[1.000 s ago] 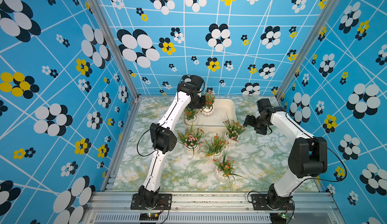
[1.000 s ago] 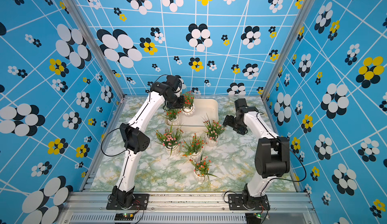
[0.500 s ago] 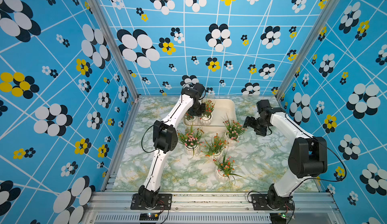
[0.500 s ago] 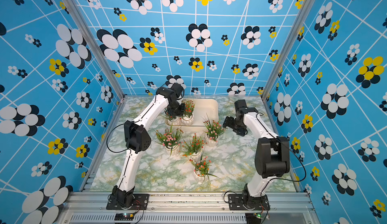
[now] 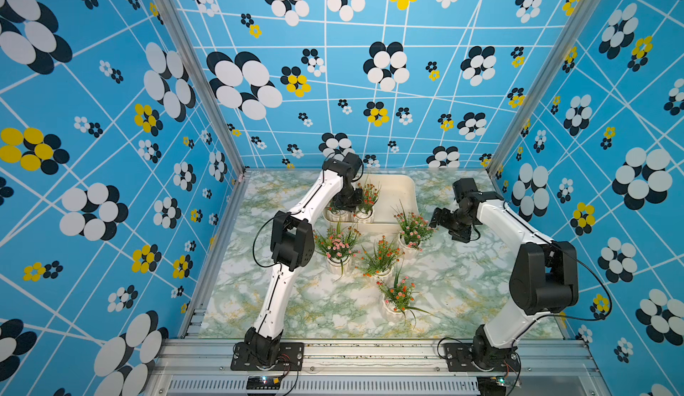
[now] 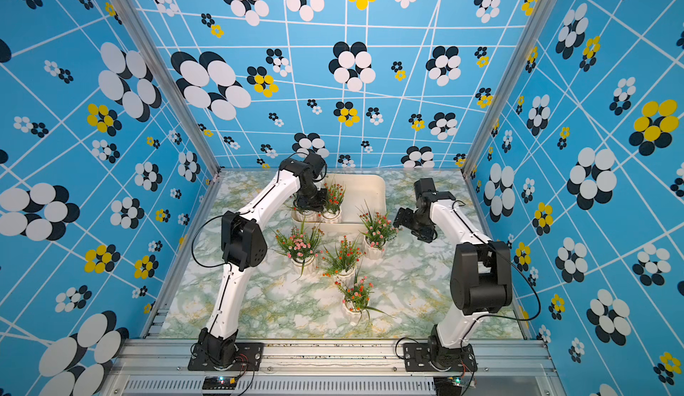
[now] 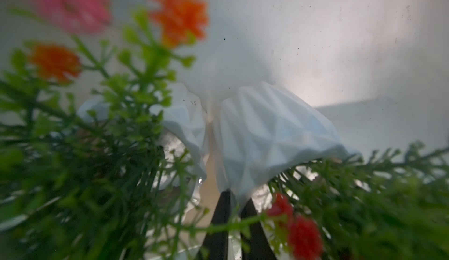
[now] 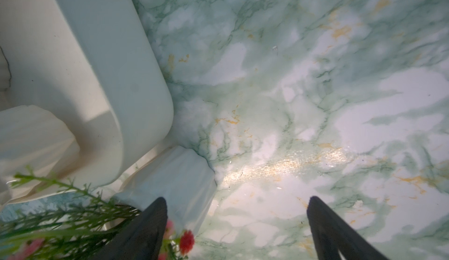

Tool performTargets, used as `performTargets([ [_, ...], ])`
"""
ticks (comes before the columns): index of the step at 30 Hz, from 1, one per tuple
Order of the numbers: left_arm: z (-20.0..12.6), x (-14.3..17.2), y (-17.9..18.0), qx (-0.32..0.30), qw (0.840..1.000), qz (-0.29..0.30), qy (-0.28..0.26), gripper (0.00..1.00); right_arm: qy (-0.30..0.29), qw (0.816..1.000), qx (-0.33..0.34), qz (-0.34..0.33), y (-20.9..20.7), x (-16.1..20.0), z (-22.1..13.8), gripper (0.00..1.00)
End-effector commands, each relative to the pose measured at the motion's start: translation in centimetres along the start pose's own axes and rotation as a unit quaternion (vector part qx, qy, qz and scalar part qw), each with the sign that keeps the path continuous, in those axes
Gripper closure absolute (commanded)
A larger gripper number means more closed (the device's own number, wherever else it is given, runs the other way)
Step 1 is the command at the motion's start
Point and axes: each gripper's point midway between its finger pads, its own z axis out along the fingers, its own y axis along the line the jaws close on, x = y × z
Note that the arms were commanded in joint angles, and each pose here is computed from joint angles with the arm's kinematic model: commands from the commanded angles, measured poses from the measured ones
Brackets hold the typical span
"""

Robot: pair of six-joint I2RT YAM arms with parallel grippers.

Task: Put the potted gypsophila into the storage box
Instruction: Place the baby's breath potted plant at the storage box.

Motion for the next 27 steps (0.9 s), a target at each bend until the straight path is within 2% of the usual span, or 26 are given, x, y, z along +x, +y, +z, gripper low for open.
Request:
performTargets([
  [1,-0.5,-0.2,-0.9,0.018,1.000,-0.001,-0.008,1.00,0.010,1.000,0.001,-0.003,-0.4,0.5,0.1,0.07],
  [27,1.3,0.8,1.9,-0.020,0.999,-0.035,0.029,1.00,0.027,1.000,0.006,-0.003,-0.7,1.2,1.1,0.07],
])
